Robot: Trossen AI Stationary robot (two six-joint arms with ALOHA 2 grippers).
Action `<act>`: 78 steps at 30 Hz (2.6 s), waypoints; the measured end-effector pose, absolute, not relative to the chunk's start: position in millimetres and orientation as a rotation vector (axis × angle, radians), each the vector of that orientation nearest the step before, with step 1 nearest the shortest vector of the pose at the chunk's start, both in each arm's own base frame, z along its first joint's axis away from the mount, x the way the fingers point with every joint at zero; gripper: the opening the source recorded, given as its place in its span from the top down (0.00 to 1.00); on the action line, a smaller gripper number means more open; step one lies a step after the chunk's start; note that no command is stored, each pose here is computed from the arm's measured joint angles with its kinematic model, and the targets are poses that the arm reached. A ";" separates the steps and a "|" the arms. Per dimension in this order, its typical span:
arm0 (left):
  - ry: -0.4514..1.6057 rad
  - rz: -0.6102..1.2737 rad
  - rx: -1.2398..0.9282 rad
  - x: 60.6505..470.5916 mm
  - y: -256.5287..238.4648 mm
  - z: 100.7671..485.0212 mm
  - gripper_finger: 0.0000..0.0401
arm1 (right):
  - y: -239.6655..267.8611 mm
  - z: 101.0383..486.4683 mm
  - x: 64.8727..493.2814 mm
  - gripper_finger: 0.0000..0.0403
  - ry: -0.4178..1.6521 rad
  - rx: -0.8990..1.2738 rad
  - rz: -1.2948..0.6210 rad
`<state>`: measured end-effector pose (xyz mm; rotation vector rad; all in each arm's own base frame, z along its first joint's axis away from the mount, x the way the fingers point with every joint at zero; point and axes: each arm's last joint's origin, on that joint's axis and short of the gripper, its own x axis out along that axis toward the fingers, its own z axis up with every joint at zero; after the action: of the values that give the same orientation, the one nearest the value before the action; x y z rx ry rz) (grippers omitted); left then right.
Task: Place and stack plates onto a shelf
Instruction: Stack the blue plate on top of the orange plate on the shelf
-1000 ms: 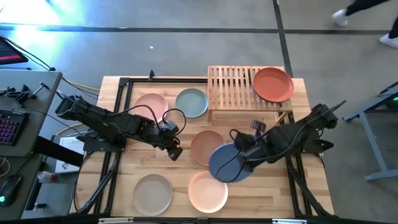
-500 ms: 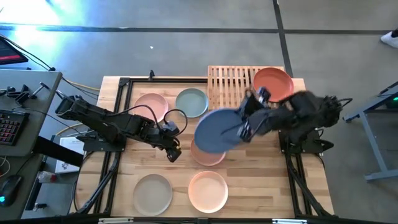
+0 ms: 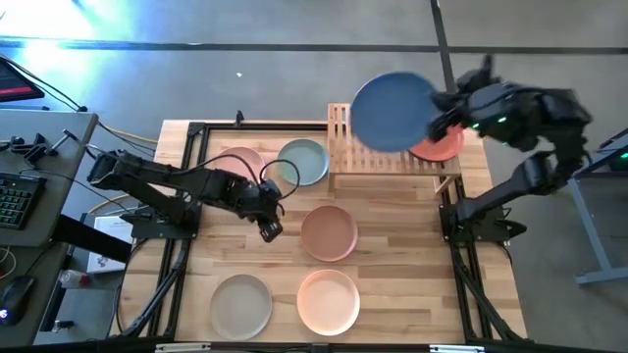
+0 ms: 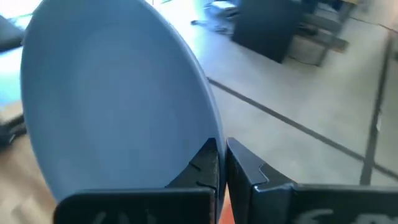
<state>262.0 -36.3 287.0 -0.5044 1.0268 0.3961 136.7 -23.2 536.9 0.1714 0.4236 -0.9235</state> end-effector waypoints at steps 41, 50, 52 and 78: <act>1.061 0.460 -0.192 254.4 77.8 287.9 0.75 | -33.7 326.2 34.3 1.00 -0.190 1.138 -1.647; 1.062 0.468 -0.196 253.6 80.3 287.8 0.75 | -38.8 299.4 52.3 1.00 -0.310 1.258 -1.646; 1.061 0.468 -0.196 253.6 80.3 287.9 0.75 | -39.8 297.3 55.8 1.00 -0.317 1.271 -1.636; 1.062 0.469 -0.199 253.6 80.3 287.8 0.75 | -48.6 296.2 68.8 1.00 -0.158 1.223 -1.713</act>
<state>253.6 80.3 287.8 -0.1985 1.0618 0.4692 68.8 -48.6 296.2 1.2234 -0.1583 -1.7129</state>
